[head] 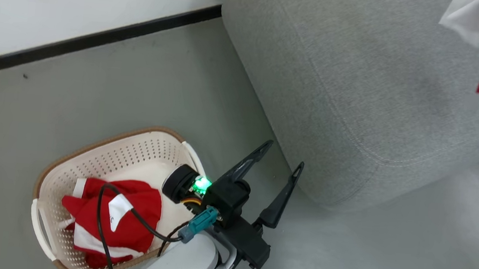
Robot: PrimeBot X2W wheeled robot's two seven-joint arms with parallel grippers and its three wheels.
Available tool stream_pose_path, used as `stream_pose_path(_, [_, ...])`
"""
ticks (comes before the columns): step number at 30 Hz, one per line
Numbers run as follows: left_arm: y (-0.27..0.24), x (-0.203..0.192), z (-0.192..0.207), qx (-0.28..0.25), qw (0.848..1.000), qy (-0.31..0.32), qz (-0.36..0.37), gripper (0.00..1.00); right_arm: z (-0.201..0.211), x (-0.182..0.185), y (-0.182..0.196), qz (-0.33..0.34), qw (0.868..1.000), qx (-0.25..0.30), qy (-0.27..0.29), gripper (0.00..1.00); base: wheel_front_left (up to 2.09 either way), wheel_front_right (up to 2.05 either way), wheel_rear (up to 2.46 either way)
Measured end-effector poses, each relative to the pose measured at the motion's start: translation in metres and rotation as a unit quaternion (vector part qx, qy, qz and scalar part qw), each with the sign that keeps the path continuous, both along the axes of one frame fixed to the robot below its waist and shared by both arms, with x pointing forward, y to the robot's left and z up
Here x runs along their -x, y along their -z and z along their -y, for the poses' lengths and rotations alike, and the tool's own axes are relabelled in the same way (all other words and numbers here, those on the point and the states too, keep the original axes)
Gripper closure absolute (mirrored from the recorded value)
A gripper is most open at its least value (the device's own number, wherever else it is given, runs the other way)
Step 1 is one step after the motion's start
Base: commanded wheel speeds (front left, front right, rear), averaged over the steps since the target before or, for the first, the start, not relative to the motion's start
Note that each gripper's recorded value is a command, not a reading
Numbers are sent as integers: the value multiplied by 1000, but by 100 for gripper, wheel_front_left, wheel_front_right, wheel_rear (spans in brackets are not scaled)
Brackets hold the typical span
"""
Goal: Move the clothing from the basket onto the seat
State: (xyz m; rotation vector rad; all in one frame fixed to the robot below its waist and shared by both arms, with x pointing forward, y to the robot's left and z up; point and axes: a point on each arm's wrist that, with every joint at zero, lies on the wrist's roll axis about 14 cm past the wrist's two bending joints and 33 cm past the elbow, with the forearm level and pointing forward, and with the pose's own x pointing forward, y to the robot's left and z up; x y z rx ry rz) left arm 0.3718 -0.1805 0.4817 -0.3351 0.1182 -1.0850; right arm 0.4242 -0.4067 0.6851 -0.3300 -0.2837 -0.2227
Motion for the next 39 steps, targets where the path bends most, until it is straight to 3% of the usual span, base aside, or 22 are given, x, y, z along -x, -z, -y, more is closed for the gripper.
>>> stream_pose_path(17, [39, -35, -17, -6, 999, -33, -30, 0, 30, -97, -16, 0, 998, 52, 24, 100, 0, 0, 0])
stream_pose_path(33, [92, -59, -42, -27, 994, -70, -81, 0, 49, -173, 65, -64, 996, 23, 53, 100, 0, 0, 0])
stream_pose_path(39, [115, -66, -53, -38, 990, -86, -104, 0, 49, -190, 143, -132, 989, -13, 63, 100, 0, 0, 0])
